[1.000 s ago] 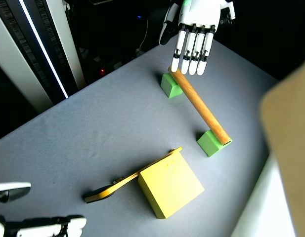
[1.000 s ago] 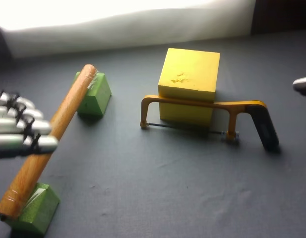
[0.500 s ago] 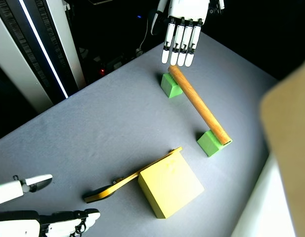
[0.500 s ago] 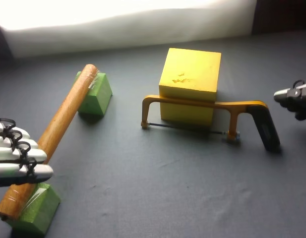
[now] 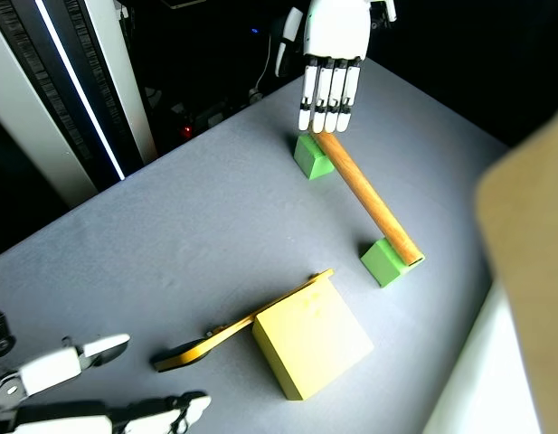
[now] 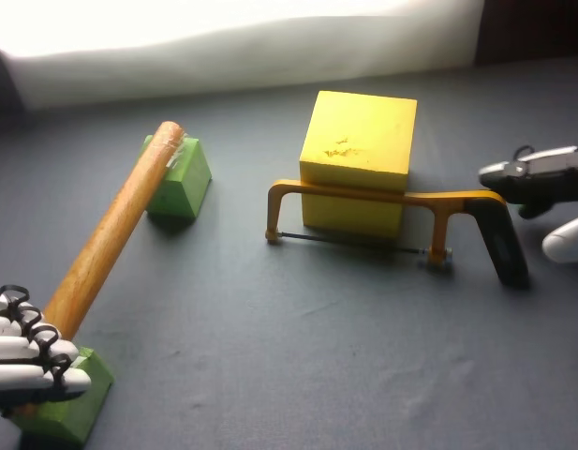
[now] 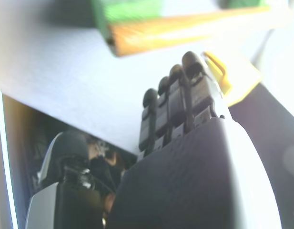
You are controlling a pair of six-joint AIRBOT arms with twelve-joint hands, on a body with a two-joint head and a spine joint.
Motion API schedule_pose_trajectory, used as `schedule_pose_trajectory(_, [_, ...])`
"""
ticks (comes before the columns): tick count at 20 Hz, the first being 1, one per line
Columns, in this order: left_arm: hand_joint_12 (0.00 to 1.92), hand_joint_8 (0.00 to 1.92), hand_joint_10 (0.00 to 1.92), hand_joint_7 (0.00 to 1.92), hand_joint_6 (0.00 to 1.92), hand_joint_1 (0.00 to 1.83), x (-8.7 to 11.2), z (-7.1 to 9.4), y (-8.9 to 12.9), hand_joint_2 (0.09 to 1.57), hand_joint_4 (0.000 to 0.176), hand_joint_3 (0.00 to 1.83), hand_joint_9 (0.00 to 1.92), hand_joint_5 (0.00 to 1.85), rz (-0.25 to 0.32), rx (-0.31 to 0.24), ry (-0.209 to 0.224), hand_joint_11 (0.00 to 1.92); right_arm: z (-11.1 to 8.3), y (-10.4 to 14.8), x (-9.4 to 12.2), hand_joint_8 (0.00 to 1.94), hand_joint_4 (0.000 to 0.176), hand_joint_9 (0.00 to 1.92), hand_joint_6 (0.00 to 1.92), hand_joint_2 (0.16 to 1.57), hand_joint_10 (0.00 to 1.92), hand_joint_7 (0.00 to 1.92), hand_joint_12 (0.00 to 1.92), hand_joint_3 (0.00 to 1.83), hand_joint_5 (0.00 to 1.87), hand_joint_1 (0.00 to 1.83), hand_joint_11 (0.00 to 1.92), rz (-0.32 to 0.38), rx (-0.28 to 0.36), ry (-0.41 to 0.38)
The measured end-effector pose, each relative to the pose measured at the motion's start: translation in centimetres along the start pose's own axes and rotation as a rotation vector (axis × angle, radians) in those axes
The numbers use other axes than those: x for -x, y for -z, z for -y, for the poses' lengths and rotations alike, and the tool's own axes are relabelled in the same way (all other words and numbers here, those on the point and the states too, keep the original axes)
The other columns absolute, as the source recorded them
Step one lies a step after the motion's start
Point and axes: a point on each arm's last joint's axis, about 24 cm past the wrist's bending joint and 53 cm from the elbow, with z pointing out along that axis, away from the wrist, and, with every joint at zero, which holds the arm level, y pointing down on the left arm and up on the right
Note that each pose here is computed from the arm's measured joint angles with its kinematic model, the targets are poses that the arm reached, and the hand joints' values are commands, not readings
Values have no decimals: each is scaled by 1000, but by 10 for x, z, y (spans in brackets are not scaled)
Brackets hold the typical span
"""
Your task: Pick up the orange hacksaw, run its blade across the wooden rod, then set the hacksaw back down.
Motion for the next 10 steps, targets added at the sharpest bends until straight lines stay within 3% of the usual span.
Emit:
schedule_pose_trajectory(4, [350, 3, 2, 128, 3, 317, 10, -11, -2, 1225, 0, 0, 122, 140, 38, 45, 41, 0, -10, -20, 4, 0, 0, 120, 0, 1148, 0, 96, 618, 8, 98, 957, 0, 27, 25, 14])
schedule_pose_trajectory(10, [350, 2, 3, 134, 4, 309, 12, -19, -9, 1232, 0, 1, 126, 141, 46, 64, 45, 0, -19, -45, -8, 1, 0, 117, 2, 1121, 0, 96, 638, 0, 98, 980, 0, 6, 49, 20])
